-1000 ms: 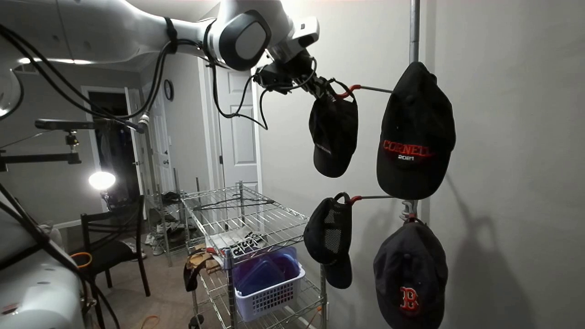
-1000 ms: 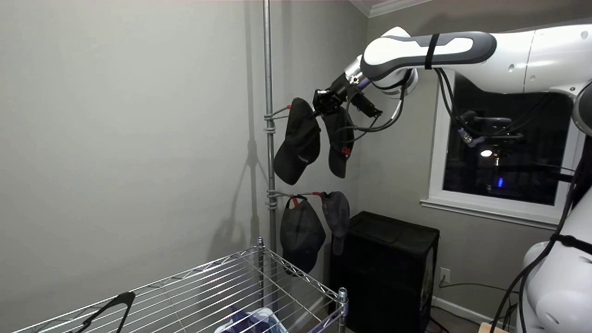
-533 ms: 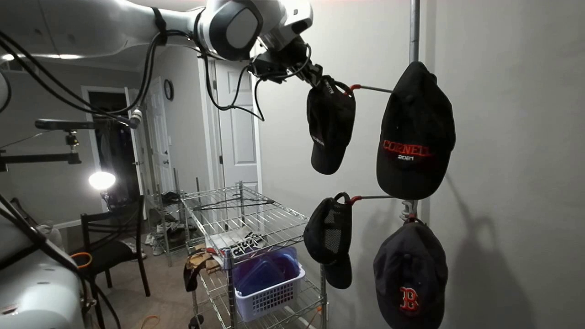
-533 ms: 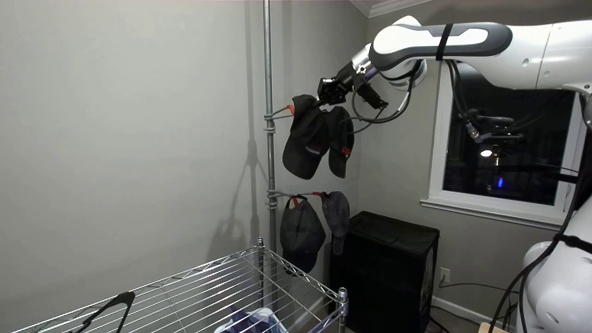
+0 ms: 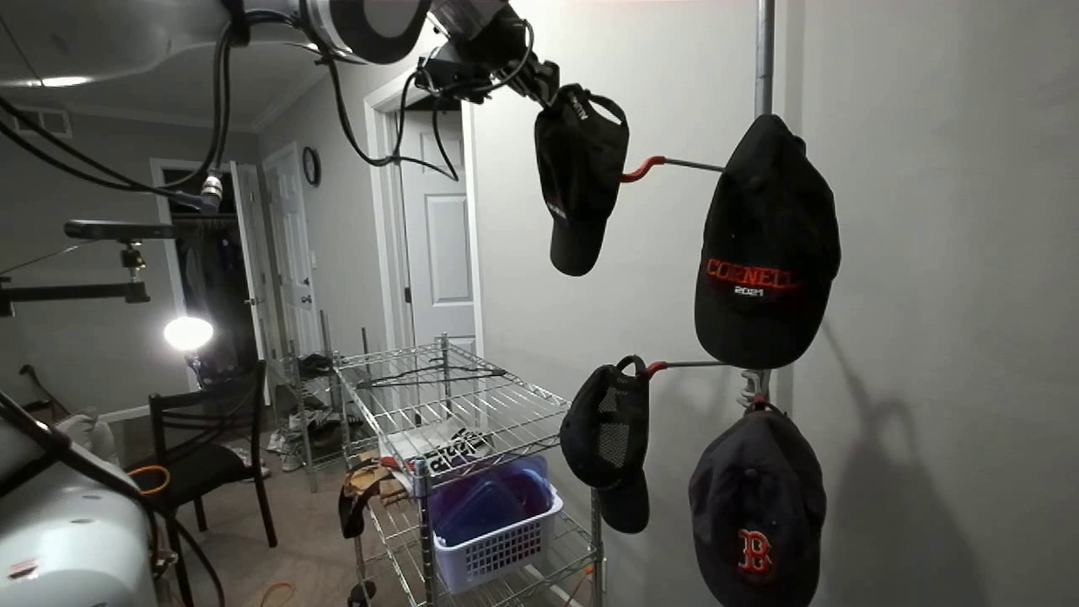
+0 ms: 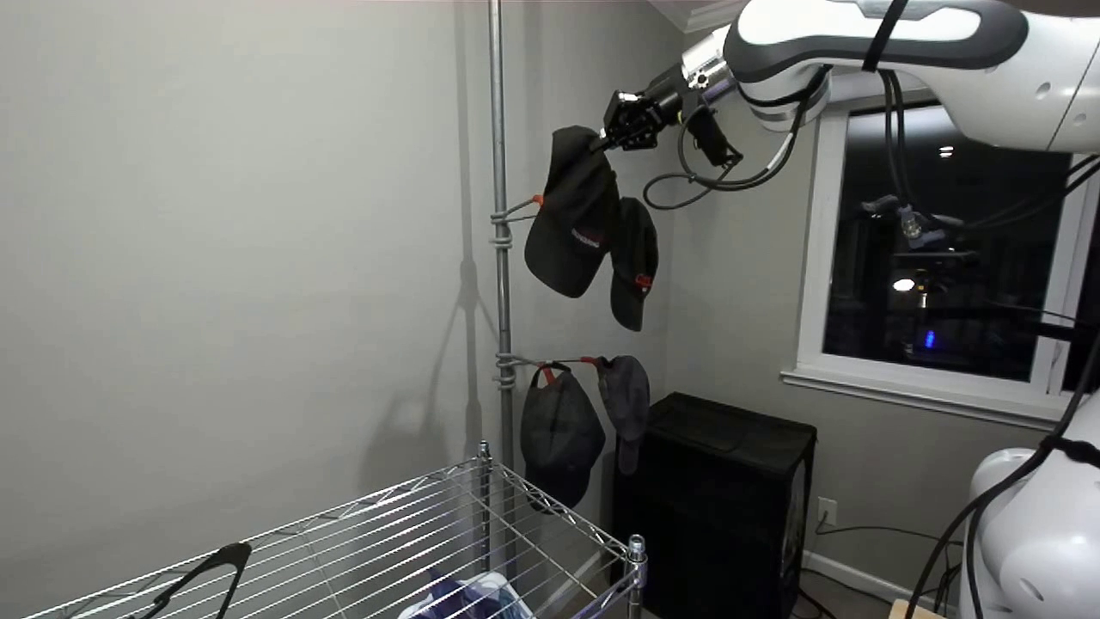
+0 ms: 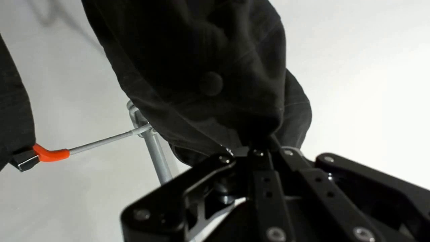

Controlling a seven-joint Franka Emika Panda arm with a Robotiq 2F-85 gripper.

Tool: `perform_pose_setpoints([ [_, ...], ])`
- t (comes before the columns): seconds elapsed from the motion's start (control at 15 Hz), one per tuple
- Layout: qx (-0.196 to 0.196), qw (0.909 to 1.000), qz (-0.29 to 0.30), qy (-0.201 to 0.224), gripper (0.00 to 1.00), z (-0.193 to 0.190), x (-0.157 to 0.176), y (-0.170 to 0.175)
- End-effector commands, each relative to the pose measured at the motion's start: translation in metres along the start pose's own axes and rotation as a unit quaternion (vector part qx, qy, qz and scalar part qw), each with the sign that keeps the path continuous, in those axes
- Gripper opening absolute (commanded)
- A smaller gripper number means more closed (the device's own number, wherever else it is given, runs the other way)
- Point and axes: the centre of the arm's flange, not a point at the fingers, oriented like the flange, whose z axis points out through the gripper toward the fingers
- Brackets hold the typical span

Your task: Pick up the black cap from the top left hanger and put it on the top shelf of the silver rack, pick up the black cap from the top right hanger and put it on top of the black cap on the first shelf of the silver rack, pick up the gray cap from the bottom left hanger and put it on the stacked black cap on the top shelf of the silver rack, pick up the gray cap from the bottom right hanger and put it on the stacked gray cap on the top shelf of the silver rack

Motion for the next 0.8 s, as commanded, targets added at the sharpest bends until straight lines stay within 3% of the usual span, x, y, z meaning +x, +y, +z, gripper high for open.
perform_pose_setpoints([
  [0.0,0.053,0.9978,-0.017,-0.035,0.02,-0.01,-0.015,-0.027],
  [0.33,0.104,0.9883,-0.079,-0.079,0.02,-0.027,-0.043,-0.09],
  [0.73,0.076,0.9804,-0.092,-0.157,0.02,0.047,-0.086,-0.115],
])
